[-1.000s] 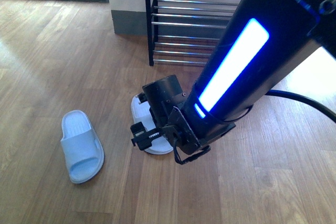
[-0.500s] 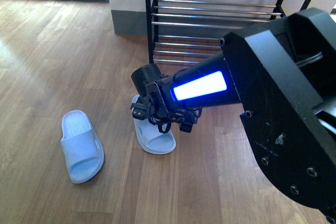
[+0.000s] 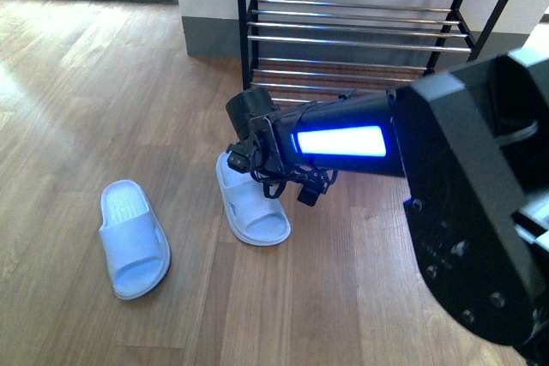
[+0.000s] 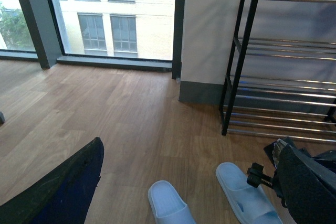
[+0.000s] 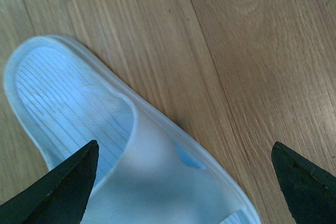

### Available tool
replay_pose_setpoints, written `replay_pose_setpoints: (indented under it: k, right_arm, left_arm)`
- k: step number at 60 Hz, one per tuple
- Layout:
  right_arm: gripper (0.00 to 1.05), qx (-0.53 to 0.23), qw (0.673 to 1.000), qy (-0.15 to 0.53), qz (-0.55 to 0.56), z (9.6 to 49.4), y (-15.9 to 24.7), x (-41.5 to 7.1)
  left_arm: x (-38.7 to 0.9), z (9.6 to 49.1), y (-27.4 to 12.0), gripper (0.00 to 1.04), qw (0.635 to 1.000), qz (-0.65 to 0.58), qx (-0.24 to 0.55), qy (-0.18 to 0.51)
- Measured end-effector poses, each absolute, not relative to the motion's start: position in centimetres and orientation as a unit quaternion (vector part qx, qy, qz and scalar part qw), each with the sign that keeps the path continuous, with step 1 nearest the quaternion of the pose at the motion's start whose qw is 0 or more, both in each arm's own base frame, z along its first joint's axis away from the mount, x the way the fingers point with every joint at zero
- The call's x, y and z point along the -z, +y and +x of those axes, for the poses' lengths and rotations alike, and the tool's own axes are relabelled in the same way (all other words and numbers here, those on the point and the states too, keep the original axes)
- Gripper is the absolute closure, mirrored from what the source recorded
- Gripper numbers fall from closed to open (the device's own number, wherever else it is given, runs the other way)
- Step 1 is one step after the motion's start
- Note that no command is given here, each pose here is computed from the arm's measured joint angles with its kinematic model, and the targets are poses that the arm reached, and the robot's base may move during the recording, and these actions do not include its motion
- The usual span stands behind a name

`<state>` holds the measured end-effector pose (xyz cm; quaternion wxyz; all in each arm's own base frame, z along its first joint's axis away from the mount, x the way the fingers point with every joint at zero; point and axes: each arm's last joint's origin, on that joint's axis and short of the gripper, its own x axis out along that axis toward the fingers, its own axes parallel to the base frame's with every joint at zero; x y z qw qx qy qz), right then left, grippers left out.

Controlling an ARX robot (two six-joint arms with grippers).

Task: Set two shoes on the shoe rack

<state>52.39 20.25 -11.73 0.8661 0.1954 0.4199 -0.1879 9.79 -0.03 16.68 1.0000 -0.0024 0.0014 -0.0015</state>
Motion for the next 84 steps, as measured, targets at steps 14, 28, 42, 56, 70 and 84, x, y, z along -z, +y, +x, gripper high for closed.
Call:
replay_pose_setpoints:
  k: [14, 28, 42, 56, 70, 84]
  right_arm:
    - [0.09, 0.19, 0.869, 0.425, 0.165, 52.5, 20.0, 12.3]
    - [0.09, 0.189, 0.869, 0.442, 0.12, 52.4, 19.6, 12.3]
    - [0.09, 0.155, 0.883, 0.439, 0.064, 52.6, 17.2, 12.0]
    - [0.09, 0.139, 0.869, 0.472, 0.055, 50.4, 15.0, 11.7]
    - [0.09, 0.13, 0.858, 0.484, 0.107, 50.4, 18.0, 11.4]
    - [0.09, 0.137, 0.838, 0.511, 0.132, 50.9, 20.4, 11.9]
  left_arm:
    - [-16.7, 9.8, 0.0, 0.09, 1.0, -0.002, 0.002, 0.001]
    - [-16.7, 9.8, 0.0, 0.09, 1.0, -0.002, 0.002, 0.001]
    - [-16.7, 9.8, 0.0, 0.09, 1.0, -0.002, 0.001, 0.001]
    - [-16.7, 9.8, 0.0, 0.09, 1.0, -0.002, 0.002, 0.001]
    - [-16.7, 9.8, 0.0, 0.09, 1.0, -0.002, 0.002, 0.001]
    - [-16.7, 9.8, 0.0, 0.09, 1.0, -0.002, 0.002, 0.001]
